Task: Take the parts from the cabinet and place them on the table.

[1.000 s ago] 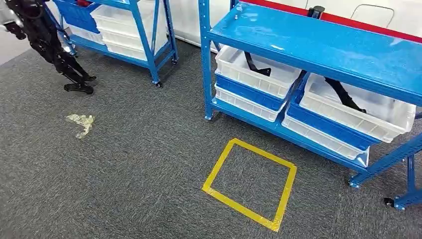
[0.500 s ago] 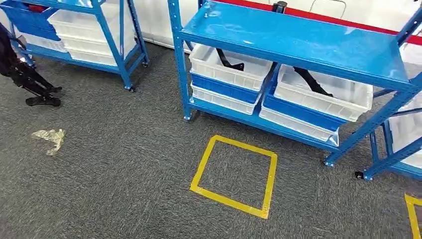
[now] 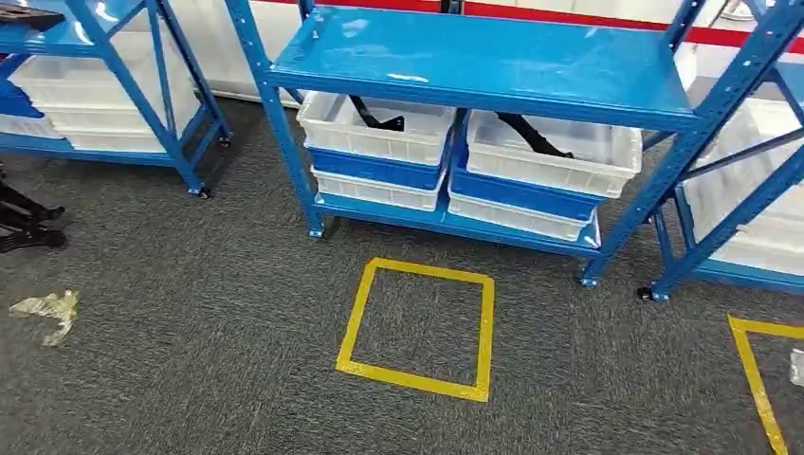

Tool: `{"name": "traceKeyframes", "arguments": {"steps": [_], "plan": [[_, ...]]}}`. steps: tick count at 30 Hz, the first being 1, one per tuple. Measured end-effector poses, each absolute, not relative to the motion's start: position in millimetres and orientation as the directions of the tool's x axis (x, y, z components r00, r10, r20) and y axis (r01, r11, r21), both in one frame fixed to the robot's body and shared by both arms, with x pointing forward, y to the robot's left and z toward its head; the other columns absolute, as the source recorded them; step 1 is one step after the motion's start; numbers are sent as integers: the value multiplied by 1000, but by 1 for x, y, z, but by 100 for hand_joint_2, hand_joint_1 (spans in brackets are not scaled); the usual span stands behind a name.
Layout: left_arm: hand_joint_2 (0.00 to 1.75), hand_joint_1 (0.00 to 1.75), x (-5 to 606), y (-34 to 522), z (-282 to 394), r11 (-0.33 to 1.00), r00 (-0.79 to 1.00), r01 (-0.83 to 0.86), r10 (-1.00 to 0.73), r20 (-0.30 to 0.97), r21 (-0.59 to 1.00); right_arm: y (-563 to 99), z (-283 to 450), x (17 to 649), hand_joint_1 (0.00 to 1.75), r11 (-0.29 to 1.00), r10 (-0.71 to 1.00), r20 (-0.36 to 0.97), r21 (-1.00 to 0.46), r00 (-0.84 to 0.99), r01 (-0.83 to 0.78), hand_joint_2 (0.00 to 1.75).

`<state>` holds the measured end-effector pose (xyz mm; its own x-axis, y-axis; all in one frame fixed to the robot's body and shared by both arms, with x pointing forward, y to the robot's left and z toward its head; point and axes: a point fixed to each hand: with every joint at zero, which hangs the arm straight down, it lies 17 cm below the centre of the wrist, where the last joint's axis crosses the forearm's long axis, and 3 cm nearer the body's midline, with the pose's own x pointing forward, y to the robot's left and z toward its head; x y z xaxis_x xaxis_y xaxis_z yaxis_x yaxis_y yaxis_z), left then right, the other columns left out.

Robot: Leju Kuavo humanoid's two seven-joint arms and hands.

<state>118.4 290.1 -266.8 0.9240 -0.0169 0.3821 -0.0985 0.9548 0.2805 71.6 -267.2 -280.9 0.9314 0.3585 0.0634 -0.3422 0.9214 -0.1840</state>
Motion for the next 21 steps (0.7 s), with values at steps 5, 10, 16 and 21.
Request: {"name": "traceKeyframes", "arguments": {"steps": [5, 10, 16, 21], "plan": [[0, 0, 122, 291, -266, 954, 923, -98, -20, 385, 283, -268, -281, 75, 0, 919, 363, 73, -193, 929, -344, 0], [0, 0, 122, 291, -266, 954, 924, -98, -18, 382, 283, -269, -281, 73, 0, 918, 364, 73, -197, 929, -344, 0], [0, 0, 118, 292, -267, 954, 928, -97, -16, 372, 284, -268, -281, 74, 0, 919, 363, 75, -195, 929, -343, 0], [0, 0, 117, 291, -268, 955, 930, -95, -15, 368, 280, -269, -281, 75, 0, 919, 361, 77, -196, 929, -341, 0]]}}
